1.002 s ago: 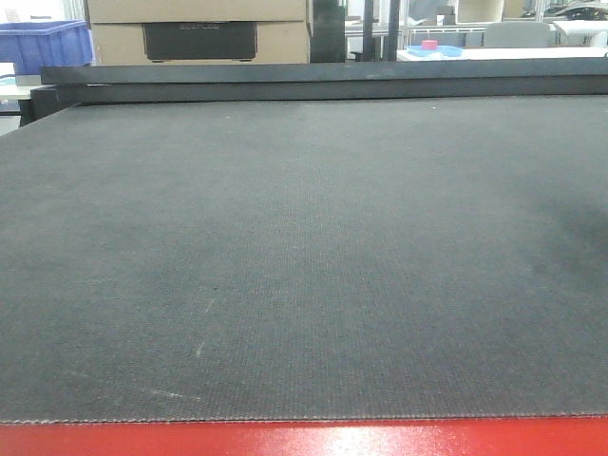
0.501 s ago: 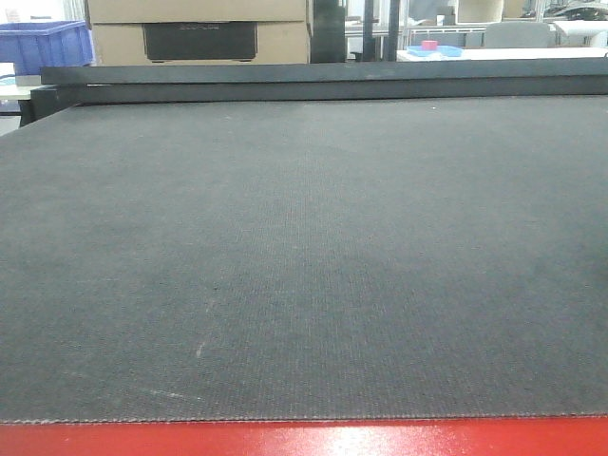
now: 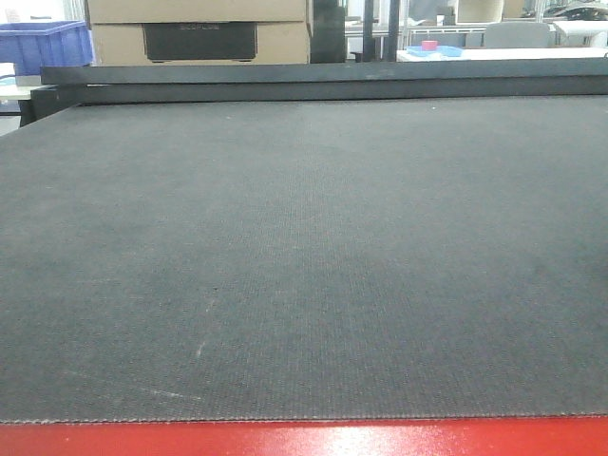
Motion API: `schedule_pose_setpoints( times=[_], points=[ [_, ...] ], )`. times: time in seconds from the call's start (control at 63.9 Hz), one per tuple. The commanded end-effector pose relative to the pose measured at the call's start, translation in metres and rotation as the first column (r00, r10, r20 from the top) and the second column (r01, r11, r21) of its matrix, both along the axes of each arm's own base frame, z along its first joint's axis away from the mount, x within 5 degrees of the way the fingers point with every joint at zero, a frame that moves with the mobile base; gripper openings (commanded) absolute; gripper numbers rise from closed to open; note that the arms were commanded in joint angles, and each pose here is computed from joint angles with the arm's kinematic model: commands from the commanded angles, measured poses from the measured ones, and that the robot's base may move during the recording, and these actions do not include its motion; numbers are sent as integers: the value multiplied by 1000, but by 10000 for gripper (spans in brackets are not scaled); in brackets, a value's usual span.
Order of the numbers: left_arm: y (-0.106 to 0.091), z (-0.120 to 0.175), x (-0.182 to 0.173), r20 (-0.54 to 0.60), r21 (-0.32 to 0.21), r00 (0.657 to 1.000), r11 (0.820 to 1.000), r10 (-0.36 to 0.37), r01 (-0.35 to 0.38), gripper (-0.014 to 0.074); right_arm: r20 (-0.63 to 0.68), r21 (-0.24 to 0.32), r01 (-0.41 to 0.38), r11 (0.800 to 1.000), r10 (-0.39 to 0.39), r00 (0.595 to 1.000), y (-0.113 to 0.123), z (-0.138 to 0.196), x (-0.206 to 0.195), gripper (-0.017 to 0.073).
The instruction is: Place valve from conveyor to right shelf box
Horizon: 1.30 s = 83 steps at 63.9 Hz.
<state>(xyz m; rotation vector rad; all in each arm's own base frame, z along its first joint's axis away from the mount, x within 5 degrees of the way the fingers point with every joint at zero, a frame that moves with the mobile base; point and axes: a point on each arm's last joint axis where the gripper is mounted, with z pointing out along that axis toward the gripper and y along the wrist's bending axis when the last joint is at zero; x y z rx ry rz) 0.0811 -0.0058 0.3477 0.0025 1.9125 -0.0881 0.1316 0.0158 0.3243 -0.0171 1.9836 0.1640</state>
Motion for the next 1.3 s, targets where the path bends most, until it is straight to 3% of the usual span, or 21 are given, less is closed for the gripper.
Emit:
schedule_pose_setpoints(
  times=[0.0,1.284],
  points=[
    [0,6,0,62,-8,998,1000,0,1,-111,89,12,13,1000,-14,996,-1,9,1,-165],
    [0,7,0,64,-8,998,1000,0,0,-111,91,12,13,1000,-14,996,-1,10,1,-165]
  ],
)
